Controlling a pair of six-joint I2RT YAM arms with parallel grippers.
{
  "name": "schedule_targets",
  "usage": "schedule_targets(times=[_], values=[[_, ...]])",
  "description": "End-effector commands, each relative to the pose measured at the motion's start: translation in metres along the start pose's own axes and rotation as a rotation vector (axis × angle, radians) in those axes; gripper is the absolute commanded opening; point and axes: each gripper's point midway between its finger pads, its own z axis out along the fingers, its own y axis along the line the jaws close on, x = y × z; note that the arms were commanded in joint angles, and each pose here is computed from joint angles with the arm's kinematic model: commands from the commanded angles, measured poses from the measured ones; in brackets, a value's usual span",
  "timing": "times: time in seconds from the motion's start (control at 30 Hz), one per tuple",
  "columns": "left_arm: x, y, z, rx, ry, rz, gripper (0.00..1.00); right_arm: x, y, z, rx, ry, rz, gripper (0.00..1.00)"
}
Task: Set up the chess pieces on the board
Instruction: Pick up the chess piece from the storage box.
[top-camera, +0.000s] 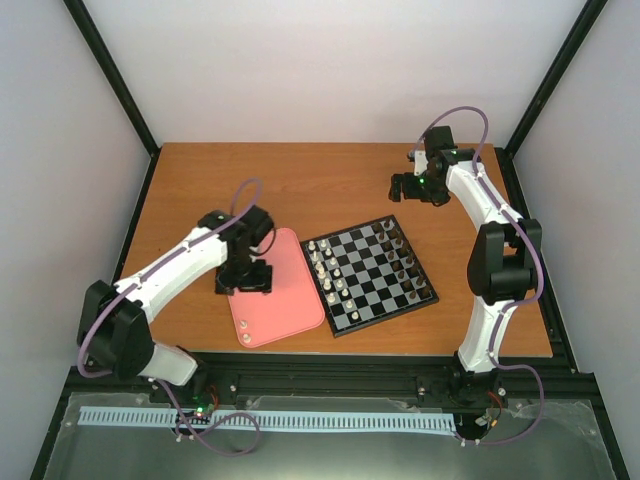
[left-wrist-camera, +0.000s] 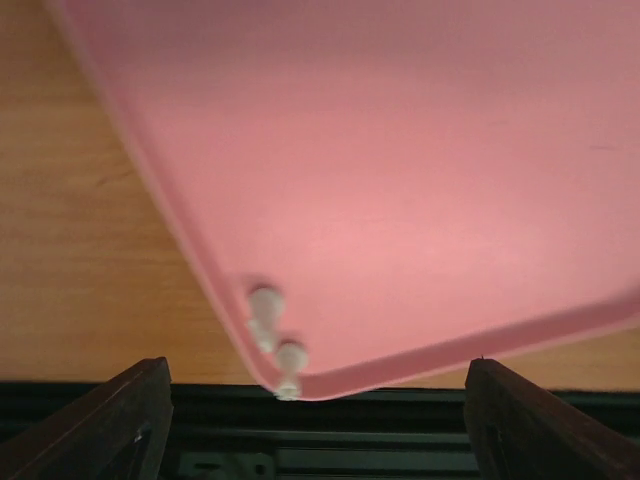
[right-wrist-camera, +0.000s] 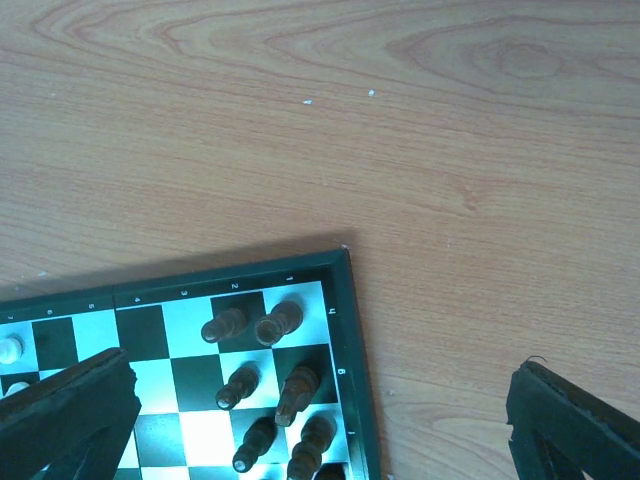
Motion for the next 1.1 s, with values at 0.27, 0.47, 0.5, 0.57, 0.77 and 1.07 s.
schedule_targets(times=[0.27,0.47,0.5,0.57,0.77,1.07], values=[[0.019,0.027,0.074,0.094,0.122,-0.244,0.58,0.002,-0.001,0.008,-0.011,0.025,-0.006,1.00],[0.038,0.029,0.085,0.108,0.174,-0.258,0.55,0.007,-0.002,0.010,-0.005,0.035,-0.007,1.00],[0.040,0.030,0.085,0.105,0.174,-0.259,0.55,0.008,-0.003,0.011,-0.004,0.037,-0.006,1.00],[0.042,0.033,0.086,0.096,0.173,-0.261,0.55,0.009,-0.003,0.012,-0.005,0.040,-0.005,1.00],[0.049,0.035,0.092,0.094,0.198,-0.264,0.40,0.008,-0.003,0.014,-0.005,0.041,-0.002,1.00],[0.048,0.034,0.095,0.088,0.208,-0.251,0.19,0.011,-0.006,0.016,0.009,0.055,0.001,1.00]])
